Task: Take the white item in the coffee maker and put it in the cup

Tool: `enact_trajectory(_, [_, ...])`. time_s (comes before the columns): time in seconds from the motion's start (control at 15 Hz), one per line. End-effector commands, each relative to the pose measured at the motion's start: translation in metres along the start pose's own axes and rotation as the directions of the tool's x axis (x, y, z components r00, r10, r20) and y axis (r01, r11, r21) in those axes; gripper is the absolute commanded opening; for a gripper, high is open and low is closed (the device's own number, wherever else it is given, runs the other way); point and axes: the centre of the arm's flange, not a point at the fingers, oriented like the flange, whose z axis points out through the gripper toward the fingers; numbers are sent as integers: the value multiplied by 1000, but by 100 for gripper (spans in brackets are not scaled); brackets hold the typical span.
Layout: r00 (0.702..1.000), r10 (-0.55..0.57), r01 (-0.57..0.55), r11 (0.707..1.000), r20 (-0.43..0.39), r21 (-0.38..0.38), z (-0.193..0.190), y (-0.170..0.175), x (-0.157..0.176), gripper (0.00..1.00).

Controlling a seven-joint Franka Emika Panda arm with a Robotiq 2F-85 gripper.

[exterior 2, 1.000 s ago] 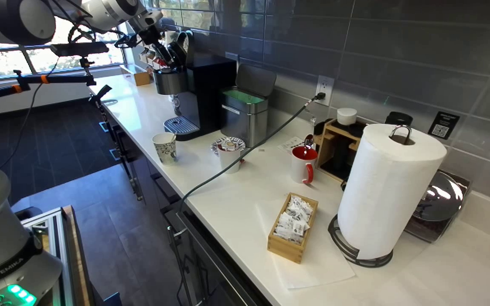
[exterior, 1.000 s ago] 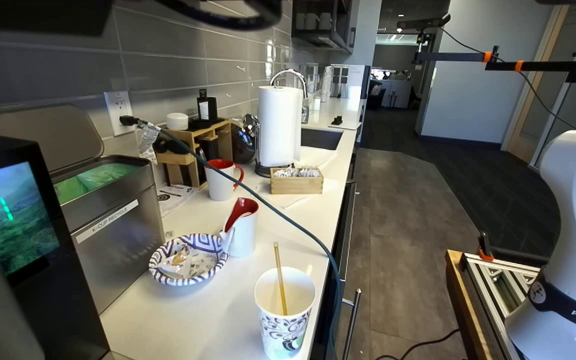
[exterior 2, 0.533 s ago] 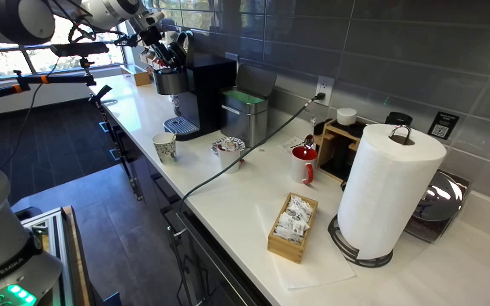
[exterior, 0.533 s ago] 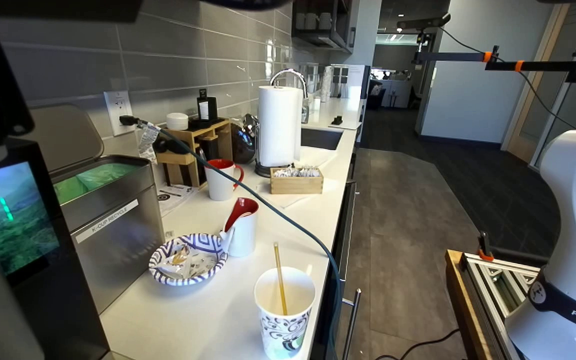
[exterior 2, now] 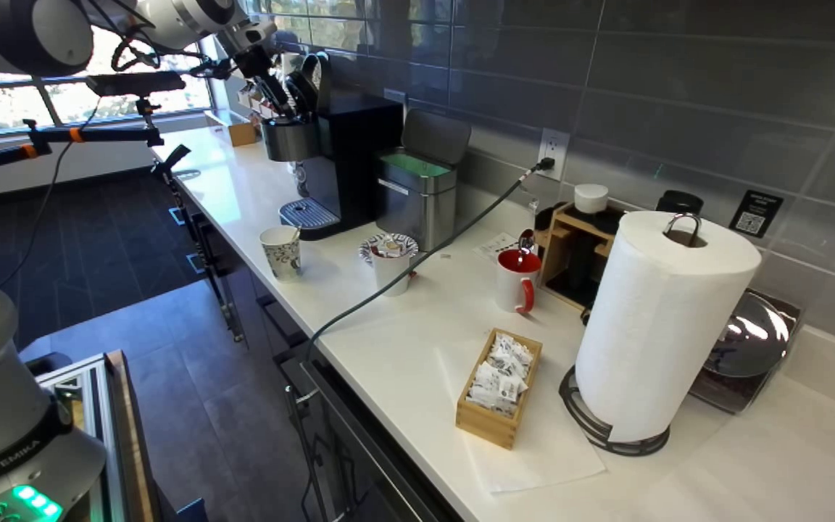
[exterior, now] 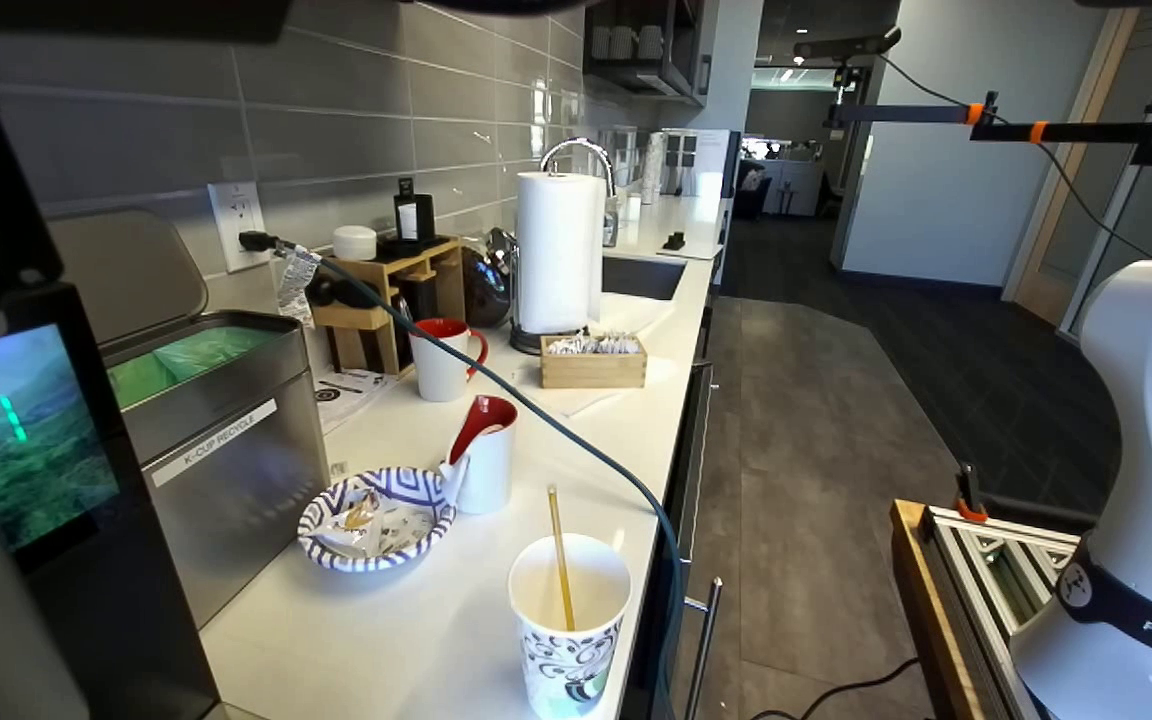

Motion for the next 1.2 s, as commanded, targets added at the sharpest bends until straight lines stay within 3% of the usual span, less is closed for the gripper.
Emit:
enact_trajectory(0.0, [999, 0, -1, 1000, 36, 15, -6, -5, -3, 98])
enact_trajectory(0.6, [1000, 6, -7, 1000, 28, 19, 3, -7, -4, 83])
enact_trajectory(0.8, [999, 8, -8, 1000, 37, 20, 8, -7, -4, 73])
enact_trajectory(0.93, [999, 9, -10, 1000, 37, 26, 8, -8, -5, 61])
enact_trajectory(1.0, [999, 9, -10, 999, 35, 34, 6, -9, -5, 45])
enact_trajectory(1.13, [1000, 7, -9, 999, 28, 46, 3, -12, -5, 30])
